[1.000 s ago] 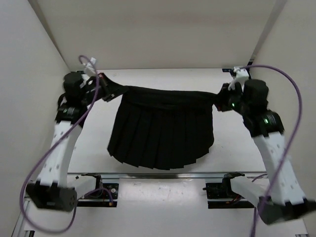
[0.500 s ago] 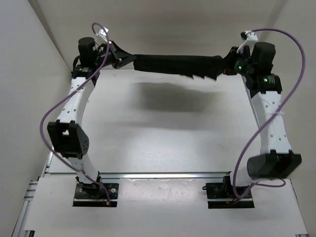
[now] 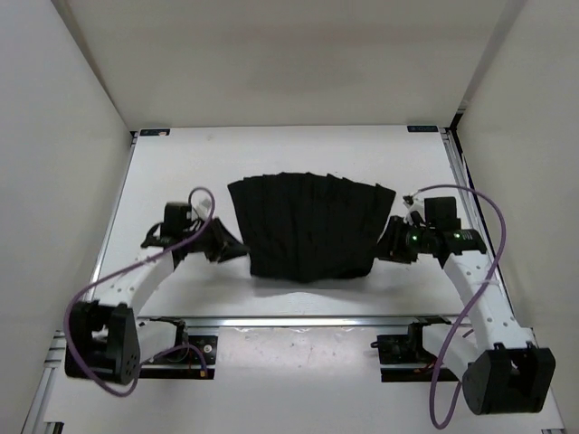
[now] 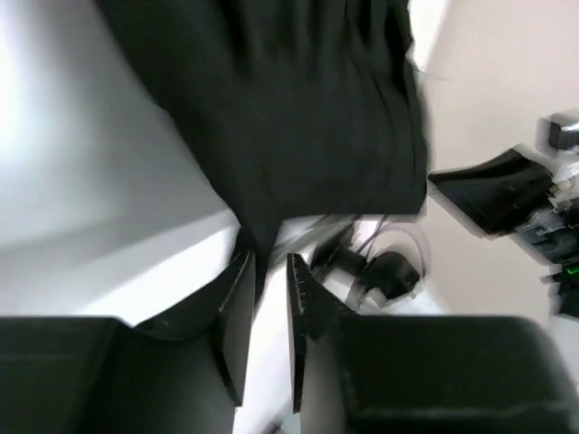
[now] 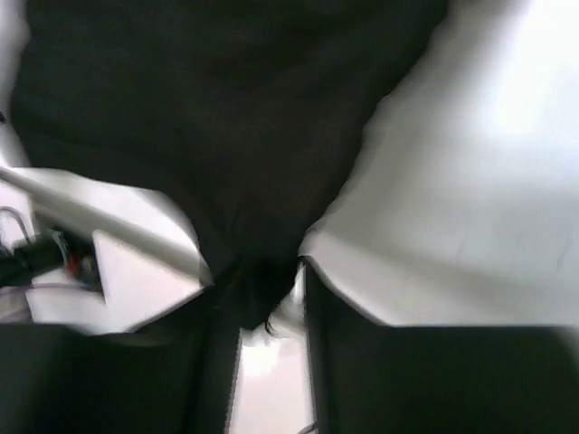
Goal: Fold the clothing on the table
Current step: Flatten the skirt out, then fold the skirt
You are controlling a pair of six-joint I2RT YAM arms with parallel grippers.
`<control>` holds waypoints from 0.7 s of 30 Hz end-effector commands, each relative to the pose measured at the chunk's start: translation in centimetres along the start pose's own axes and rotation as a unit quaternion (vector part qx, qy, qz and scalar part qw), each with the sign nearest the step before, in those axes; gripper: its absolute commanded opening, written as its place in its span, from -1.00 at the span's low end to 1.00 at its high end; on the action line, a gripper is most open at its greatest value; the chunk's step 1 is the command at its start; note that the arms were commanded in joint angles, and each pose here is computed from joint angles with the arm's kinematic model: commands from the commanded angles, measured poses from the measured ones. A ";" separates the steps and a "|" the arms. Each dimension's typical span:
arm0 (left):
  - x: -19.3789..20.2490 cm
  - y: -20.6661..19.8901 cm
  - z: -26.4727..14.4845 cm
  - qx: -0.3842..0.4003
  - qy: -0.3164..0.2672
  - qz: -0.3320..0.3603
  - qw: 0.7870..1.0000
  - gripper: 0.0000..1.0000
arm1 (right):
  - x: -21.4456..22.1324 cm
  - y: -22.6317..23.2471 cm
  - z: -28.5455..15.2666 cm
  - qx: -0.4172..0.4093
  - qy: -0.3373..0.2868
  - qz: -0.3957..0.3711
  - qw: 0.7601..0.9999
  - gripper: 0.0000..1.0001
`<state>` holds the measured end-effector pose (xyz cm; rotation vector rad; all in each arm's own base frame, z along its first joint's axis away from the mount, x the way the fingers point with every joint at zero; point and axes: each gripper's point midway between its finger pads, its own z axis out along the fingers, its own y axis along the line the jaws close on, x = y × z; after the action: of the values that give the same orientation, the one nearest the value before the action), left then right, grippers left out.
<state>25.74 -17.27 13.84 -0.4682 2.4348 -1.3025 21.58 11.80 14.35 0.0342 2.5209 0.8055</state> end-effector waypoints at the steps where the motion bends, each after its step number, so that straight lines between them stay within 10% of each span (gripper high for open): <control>1: 4.7 2.7 -2.3 -0.026 0.006 0.000 1.000 -0.32 | 3.9 2.1 -3.6 -0.022 0.038 0.059 0.997 -0.03; 13: 3.6 2.6 -1.6 -0.056 -0.010 0.031 0.998 -0.22 | 0.4 4.1 -2.6 -0.002 0.044 0.027 0.999 -0.02; 21: 7.4 8.7 -2.3 -0.228 0.071 0.141 0.961 0.02 | 7.7 -3.1 -1.2 0.145 0.157 0.076 0.974 0.17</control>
<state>19.90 -16.47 10.15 -0.2371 2.6264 -0.9315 17.14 12.24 12.77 0.1151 2.8146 0.6858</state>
